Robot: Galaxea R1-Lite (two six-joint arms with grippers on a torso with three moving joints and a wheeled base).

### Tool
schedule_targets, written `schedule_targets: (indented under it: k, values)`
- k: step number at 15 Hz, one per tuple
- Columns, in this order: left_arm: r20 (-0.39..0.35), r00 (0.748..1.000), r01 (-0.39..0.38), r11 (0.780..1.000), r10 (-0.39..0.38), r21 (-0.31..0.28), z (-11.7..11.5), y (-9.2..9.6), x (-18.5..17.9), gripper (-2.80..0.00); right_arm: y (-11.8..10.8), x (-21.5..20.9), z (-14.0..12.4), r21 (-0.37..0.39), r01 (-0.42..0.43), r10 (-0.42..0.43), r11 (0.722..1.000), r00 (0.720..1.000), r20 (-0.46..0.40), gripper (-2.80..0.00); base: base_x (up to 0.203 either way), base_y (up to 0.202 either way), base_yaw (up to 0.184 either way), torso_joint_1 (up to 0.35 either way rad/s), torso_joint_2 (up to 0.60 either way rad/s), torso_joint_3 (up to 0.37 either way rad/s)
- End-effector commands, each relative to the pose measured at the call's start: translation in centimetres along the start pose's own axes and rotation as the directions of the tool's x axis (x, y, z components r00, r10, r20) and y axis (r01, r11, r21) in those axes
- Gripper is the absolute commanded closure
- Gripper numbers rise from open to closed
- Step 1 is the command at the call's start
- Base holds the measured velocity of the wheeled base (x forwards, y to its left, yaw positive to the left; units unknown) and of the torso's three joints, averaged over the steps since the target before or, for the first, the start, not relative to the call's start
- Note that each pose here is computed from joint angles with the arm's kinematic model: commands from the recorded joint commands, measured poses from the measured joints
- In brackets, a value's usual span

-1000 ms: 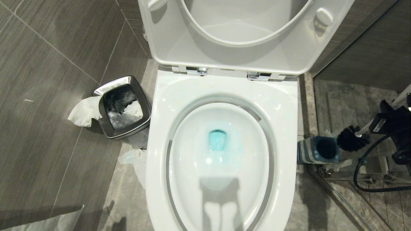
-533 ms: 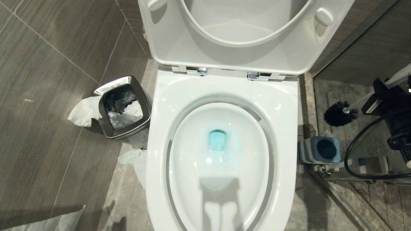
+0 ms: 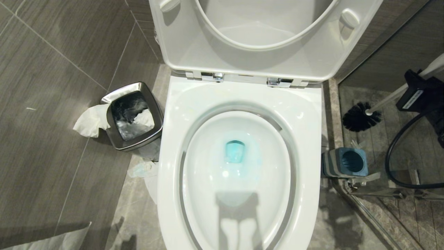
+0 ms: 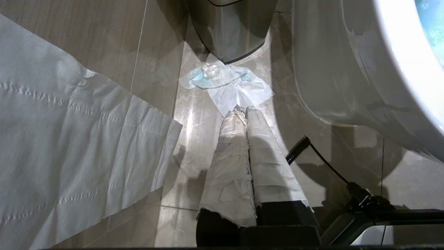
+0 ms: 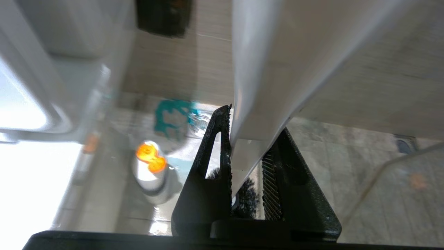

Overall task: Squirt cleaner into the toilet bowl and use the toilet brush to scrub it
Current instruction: Scrub the toilet bowl

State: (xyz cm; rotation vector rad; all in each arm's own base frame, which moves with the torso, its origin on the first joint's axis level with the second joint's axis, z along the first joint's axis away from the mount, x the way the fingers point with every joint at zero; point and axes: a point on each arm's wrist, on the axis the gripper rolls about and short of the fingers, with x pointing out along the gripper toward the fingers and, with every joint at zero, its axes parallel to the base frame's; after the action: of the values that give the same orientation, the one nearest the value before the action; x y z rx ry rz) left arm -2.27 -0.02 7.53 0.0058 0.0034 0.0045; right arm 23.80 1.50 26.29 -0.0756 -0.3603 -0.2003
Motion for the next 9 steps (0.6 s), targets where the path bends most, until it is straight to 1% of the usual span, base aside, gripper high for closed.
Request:
schedule_targets:
  k: [1, 5, 9]
  values:
    - [-0.003, 1.0, 0.0, 1.0, 0.0, 0.0, 0.0, 0.0, 0.0, 0.0, -0.5, -1.2, 3.0, 0.019, -0.006, 0.006, 1.0, 1.0, 0.026, 0.0, 0.0, 0.0, 0.0, 0.0, 0.0, 0.0]
    - [-0.003, 1.0, 0.0, 1.0, 0.0, 0.0, 0.0, 0.0, 0.0, 0.0, -1.2, -2.8, 7.2, 0.023, -0.035, 0.036, 0.999, 0.998, -0.042, 0.0, 0.0, 0.0, 0.0, 0.0, 0.0, 0.0]
    - [-0.002, 1.0, 0.0, 1.0, 0.0, 0.0, 0.0, 0.0, 0.0, 0.0, -2.0, -4.7, 9.5, 0.018, -0.087, 0.088, 0.996, 0.992, -0.089, 0.0, 0.0, 0.0, 0.0, 0.0, 0.0, 0.0]
